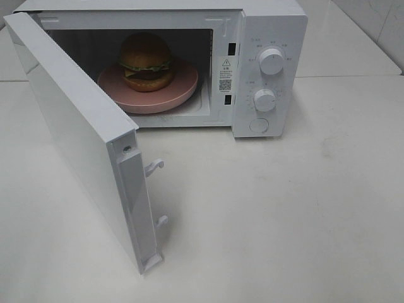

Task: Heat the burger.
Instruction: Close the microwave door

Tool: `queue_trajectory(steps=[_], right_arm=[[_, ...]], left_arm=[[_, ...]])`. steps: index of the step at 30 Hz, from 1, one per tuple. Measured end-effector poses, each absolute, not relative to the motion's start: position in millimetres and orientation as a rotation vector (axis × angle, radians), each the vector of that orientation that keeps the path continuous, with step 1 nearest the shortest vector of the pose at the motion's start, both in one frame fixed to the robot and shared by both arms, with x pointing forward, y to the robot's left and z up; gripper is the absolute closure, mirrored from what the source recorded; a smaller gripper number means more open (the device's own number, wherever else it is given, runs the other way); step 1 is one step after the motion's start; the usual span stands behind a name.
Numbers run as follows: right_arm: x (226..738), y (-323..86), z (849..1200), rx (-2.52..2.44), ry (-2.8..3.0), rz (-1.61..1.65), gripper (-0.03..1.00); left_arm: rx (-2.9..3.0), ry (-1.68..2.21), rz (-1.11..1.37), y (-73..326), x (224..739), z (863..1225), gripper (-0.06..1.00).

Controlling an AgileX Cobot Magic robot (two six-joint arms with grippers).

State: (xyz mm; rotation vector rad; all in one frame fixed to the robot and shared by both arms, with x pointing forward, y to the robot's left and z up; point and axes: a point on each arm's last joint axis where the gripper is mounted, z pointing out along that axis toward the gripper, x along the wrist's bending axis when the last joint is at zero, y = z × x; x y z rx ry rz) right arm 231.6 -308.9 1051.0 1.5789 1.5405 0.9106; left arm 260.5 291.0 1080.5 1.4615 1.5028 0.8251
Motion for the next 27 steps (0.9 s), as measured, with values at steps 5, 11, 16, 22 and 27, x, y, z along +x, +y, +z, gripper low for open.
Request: queue_trajectory(steps=[5,11,16,22,27], right_arm=[[232,-309,1051,1.579,1.541,0.911,0.21],[232,-309,1051,1.579,1.541,0.911,0.21],[232,-309,1051,1.579,1.541,0.911,0.21],[232,-309,1051,1.579,1.541,0.911,0.21],[232,-309,1051,1.579,1.541,0.911,0.21]], left_arm=[[1.478,1.541,0.801,292,282,1082,0.36],[1.499,1.592,0.77,293,311,1081,0.61],[1.515,1.636,0.745,294,338,1077,0.83],[1.506,1.622,0.791,297,373,1065,0.94],[1.443,1.608,0.833,299,387,1050,0.94]])
